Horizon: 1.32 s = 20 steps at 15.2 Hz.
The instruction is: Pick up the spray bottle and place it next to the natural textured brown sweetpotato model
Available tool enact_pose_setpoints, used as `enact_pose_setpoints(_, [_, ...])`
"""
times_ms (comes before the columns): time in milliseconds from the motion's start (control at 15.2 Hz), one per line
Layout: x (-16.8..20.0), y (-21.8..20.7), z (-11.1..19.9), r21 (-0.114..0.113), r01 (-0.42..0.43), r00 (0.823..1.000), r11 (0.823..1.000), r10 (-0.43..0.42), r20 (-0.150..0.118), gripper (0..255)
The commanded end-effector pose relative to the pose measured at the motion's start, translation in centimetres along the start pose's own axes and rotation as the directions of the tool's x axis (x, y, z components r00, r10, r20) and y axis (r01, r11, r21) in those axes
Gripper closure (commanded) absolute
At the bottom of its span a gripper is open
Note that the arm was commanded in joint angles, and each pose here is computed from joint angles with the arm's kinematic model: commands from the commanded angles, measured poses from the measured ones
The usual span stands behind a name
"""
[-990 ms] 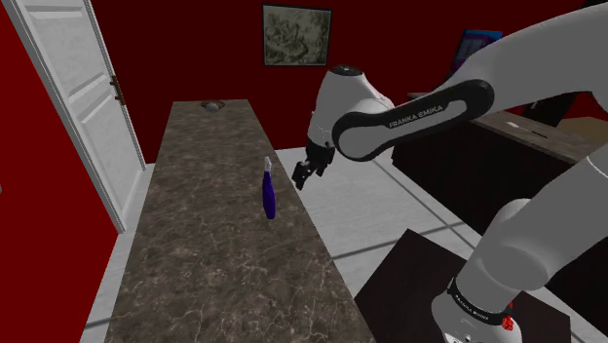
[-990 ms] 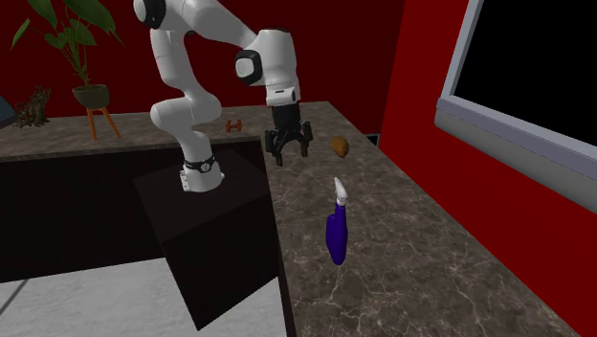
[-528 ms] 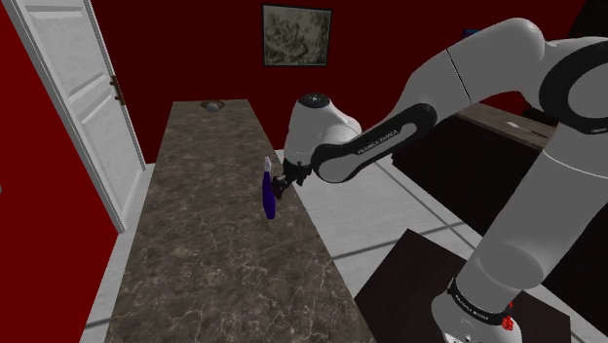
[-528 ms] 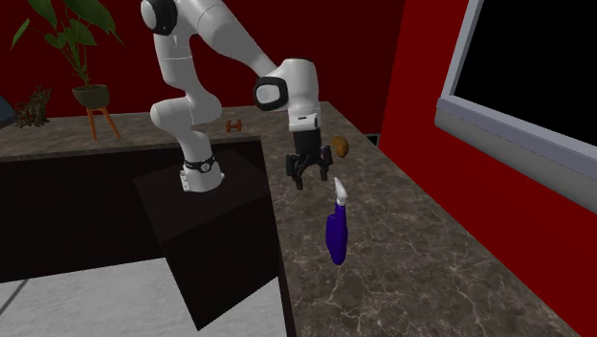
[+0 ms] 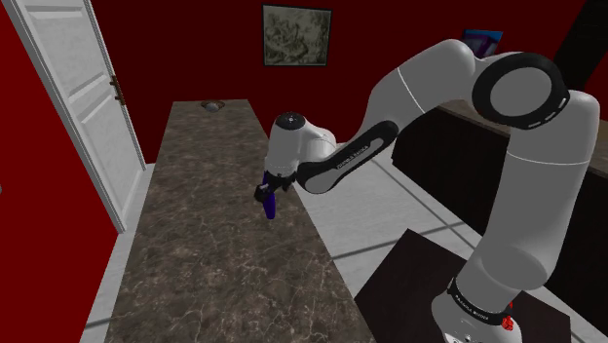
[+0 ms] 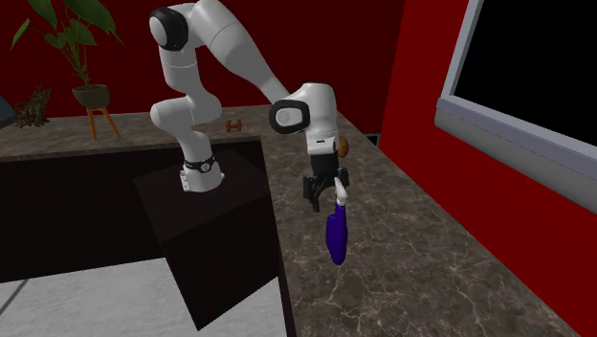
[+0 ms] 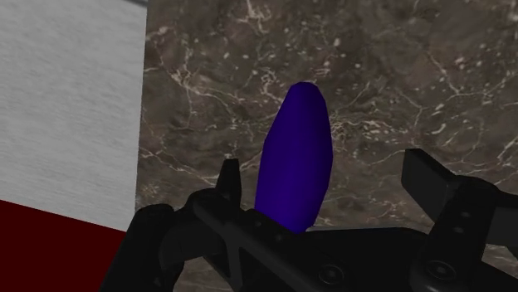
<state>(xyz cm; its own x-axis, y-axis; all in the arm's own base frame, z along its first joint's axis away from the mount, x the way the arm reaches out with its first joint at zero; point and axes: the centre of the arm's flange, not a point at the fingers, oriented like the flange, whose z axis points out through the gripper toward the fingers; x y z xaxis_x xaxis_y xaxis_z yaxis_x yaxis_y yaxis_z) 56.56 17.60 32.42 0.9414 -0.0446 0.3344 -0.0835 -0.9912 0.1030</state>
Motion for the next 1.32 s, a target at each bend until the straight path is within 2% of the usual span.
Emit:
enact_pose_setpoints(0, [0.0, 0.0, 1.1, -0.001, -0.001, 1.000, 1.000, 0.001, -0.001, 0])
enact_pose_setpoints(198, [0.0, 0.0, 3.0, -0.001, -0.001, 1.000, 1.000, 0.001, -0.001, 0])
enact_pose_setpoints(726, [0.0, 0.0, 3.0, -0.001, -0.001, 1.000, 1.000, 0.001, -0.001, 0])
enact_pose_setpoints(792, [0.0, 0.0, 3.0, -0.001, -0.001, 1.000, 1.000, 0.001, -0.001, 255])
enact_pose_setpoints(1254, [0.0, 0.0, 2.9, -0.001, -0.001, 1.000, 1.000, 0.001, -0.001, 255])
